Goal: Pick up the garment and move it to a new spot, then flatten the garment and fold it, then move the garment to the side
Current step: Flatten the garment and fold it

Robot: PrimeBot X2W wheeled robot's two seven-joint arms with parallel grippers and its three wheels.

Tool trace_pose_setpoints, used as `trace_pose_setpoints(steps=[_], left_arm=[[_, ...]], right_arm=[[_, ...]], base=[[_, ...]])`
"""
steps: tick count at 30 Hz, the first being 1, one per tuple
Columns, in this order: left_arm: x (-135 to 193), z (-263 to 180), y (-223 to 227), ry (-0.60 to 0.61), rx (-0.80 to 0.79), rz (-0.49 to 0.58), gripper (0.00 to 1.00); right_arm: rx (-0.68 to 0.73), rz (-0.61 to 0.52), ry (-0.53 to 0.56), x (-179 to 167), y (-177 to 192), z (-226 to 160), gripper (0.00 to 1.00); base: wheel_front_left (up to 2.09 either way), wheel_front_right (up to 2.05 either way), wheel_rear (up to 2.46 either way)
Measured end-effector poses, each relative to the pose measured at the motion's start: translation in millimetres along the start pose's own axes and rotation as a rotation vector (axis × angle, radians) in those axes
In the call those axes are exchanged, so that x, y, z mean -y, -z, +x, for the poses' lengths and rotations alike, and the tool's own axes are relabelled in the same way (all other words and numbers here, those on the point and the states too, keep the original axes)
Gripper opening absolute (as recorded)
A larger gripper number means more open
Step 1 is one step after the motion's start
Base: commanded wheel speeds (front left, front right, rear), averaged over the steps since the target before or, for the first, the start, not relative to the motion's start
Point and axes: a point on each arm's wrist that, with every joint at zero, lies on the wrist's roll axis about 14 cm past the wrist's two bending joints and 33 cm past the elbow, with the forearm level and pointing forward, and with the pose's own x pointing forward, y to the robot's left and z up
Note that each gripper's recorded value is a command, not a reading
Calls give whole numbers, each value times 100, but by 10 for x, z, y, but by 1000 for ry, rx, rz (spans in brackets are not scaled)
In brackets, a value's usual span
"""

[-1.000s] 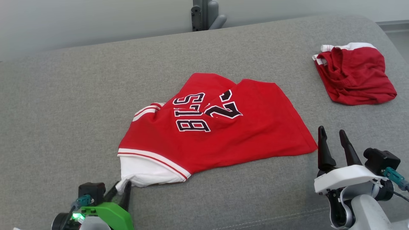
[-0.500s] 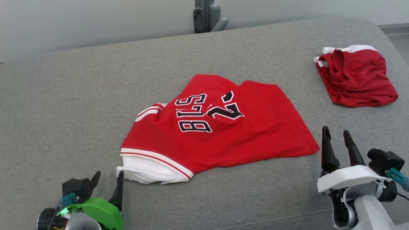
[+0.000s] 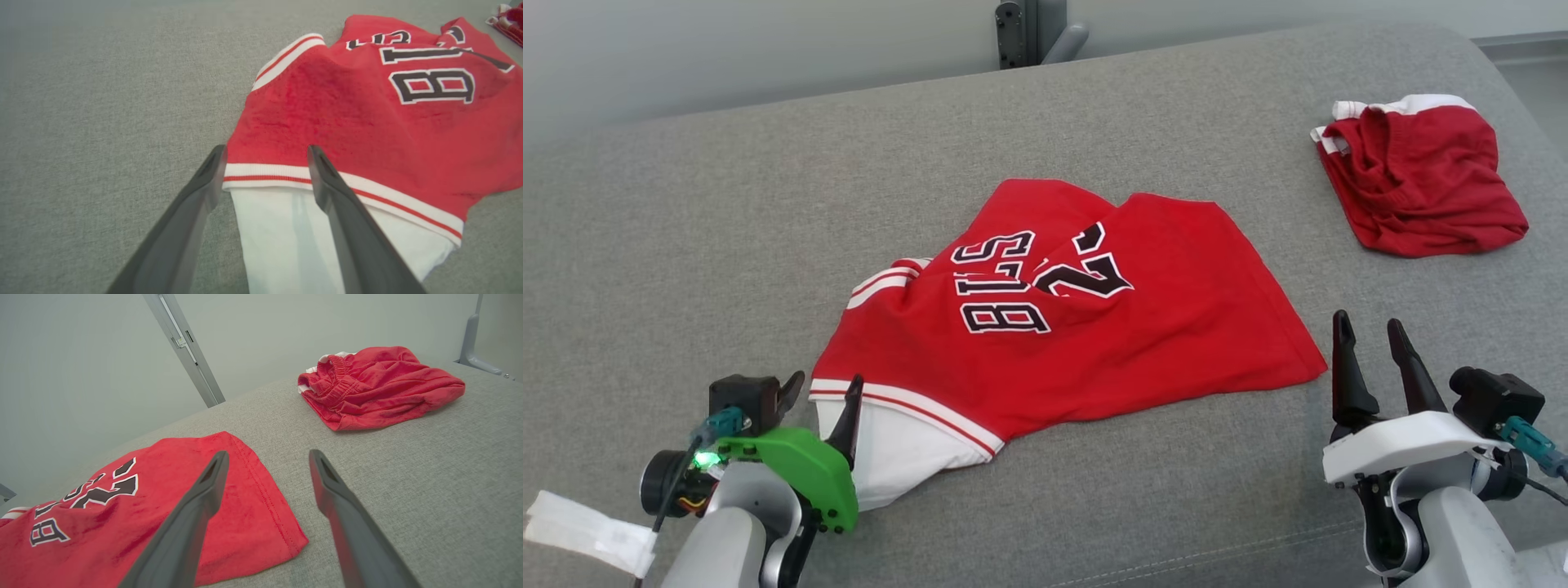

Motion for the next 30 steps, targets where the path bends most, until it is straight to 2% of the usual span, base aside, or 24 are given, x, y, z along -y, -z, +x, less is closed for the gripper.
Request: trace_pose_setpoints(steps=[12,13,14,15,16,21,26,30], left_arm=[[-192,335,352,-51,-157,31,100],[-197,354,358,-52,-159,30,82],[-197,371,366,-52,-163,28,42],[-191,384,380,-50,-169,27,18],[-189,390,392,-48,-173,28,0],[-177,457,283,-42,-113,32,0],[-200,608,-123,-51,42,75,0],[-184,710,-273,-45,91,108,0]], right_arm=[[-14,-11,51,184,42,-1,100],[-16,-11,54,193,47,-3,100],[-17,-11,56,200,52,-4,100],[-18,-10,58,206,57,-5,100],[-19,-8,59,209,59,-3,100],[-18,-8,55,196,63,22,100],[-22,-7,53,188,83,51,100],[-23,-8,48,177,91,81,100]], base=[[0,0,0],[0,0,0],[0,0,0],[0,0,0],[0,0,0],[0,0,0],[0,0,0],[0,0,0]])
